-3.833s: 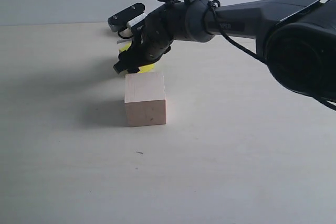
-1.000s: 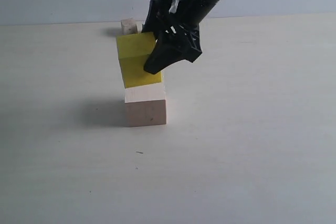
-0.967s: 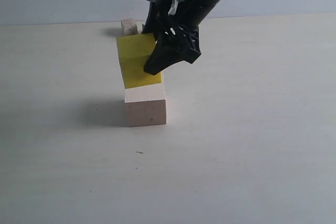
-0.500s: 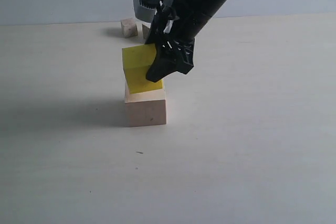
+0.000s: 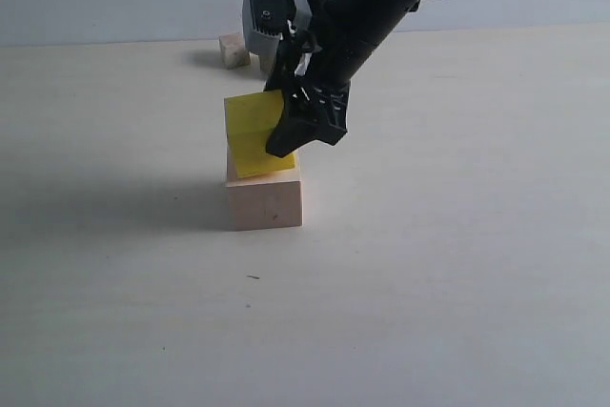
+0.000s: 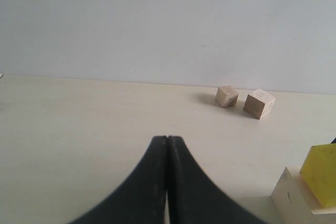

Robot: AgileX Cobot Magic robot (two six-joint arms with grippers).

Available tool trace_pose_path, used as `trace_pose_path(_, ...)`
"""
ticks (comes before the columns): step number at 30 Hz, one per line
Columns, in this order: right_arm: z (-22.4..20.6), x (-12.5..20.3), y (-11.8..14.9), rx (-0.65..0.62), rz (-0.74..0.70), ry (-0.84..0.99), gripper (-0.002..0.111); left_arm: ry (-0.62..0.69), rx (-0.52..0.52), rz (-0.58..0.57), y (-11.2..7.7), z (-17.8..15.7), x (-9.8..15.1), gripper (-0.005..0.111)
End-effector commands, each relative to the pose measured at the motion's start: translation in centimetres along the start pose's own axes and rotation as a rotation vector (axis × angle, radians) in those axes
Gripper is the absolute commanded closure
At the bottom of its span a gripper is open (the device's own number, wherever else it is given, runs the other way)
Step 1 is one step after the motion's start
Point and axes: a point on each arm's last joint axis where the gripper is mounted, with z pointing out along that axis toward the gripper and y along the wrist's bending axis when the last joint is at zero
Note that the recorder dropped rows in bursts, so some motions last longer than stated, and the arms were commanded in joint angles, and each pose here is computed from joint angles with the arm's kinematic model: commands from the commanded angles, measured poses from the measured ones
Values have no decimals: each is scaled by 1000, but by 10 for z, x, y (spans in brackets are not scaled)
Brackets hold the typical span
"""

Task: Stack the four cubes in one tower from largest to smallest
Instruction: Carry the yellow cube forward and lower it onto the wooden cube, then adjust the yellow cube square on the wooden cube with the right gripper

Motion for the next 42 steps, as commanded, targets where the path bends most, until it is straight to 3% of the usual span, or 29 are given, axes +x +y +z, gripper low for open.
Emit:
trace_pose_path(1,2,2,-1,1,-2,-6,108,-10,9,-3,-1,0,0,107)
trace_pose_path(12,3,2,-1,-1,5,-11,105,-13,10,-2,-1,0,0,107)
trace_pose_path(23,3,2,-1,-1,19,-8,61,-13,10,-2,-1,0,0,107)
trace_pose_path(28,3,2,-1,6,37,-8,47,-13,10,-2,-1,0,0,107)
trace_pose_path(42,3,3,-1,6,54,2,45,-13,10,-2,-1,0,0,107)
